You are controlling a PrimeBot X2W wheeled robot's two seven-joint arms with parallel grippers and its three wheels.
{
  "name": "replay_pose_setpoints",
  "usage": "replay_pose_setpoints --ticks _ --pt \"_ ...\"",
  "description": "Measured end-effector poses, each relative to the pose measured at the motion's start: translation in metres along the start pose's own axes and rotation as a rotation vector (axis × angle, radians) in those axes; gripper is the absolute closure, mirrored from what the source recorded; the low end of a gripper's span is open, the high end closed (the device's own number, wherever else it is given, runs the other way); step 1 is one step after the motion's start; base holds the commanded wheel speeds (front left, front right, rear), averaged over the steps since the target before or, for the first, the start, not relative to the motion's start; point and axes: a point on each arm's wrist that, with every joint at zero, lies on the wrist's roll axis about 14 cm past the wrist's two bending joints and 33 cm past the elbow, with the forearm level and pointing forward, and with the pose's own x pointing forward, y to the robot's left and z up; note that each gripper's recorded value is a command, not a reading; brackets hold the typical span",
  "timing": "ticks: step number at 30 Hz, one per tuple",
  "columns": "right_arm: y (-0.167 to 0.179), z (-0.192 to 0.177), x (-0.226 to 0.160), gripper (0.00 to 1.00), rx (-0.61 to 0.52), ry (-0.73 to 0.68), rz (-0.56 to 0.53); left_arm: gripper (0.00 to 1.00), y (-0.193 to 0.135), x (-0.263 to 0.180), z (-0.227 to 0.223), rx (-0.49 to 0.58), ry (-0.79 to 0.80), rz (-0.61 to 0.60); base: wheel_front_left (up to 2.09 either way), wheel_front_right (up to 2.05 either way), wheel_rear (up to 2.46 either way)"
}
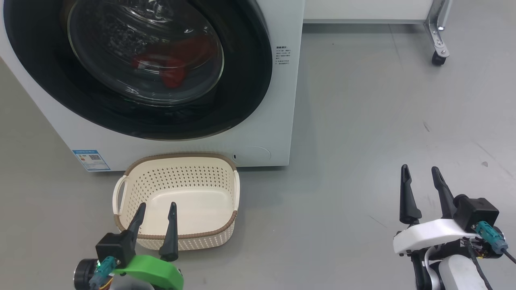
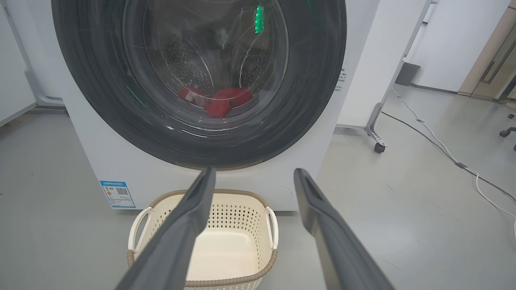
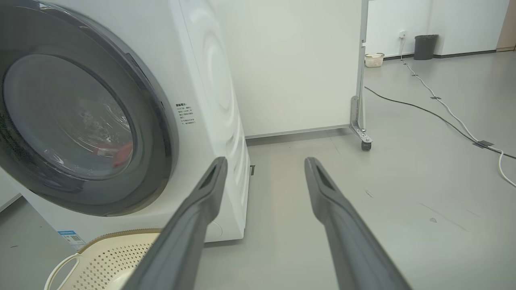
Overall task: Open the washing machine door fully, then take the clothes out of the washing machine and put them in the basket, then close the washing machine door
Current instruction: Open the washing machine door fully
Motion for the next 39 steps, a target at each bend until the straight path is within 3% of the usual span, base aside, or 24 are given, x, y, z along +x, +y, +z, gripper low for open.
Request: replay_pose_setpoints --ticks 4,5,6,7,13,26,39 --pt "0.002 -0.002 0.006 0.0 0.0 0.004 0.013 0.0 0.001 0.006 0.004 0.0 -0.01 -0.001 0.0 0.0 0.0" --pt "0.003 -0.002 0.008 0.24 -0.001 0.005 0.02 0.0 0.001 0.008 0.004 0.0 -0.011 -0.001 0.0 0.0 0.0" --pt "0.004 -0.002 0.01 0.78 -0.002 0.006 0.025 0.0 0.001 0.009 0.005 0.0 -0.011 -0.001 0.0 0.0 0.0" --pt "0.004 -0.002 0.012 1.0 -0.004 0.006 0.029 0.0 0.001 0.01 0.004 -0.001 -0.01 0.0 0.0 0.0 0.0" --pt "0.011 0.002 0.031 1.0 0.024 -0.012 0.064 0.0 0.003 0.014 0.0 -0.005 0.002 0.004 0.0 0.0 0.0" --pt "0.016 0.025 0.105 1.0 0.255 -0.067 0.093 0.0 0.012 0.032 -0.009 -0.017 0.028 0.024 0.0 0.0 0.0" --pt "0.035 0.028 0.185 1.0 0.45 -0.018 0.191 0.0 0.025 0.057 -0.013 -0.037 0.031 0.05 0.0 0.0 0.0"
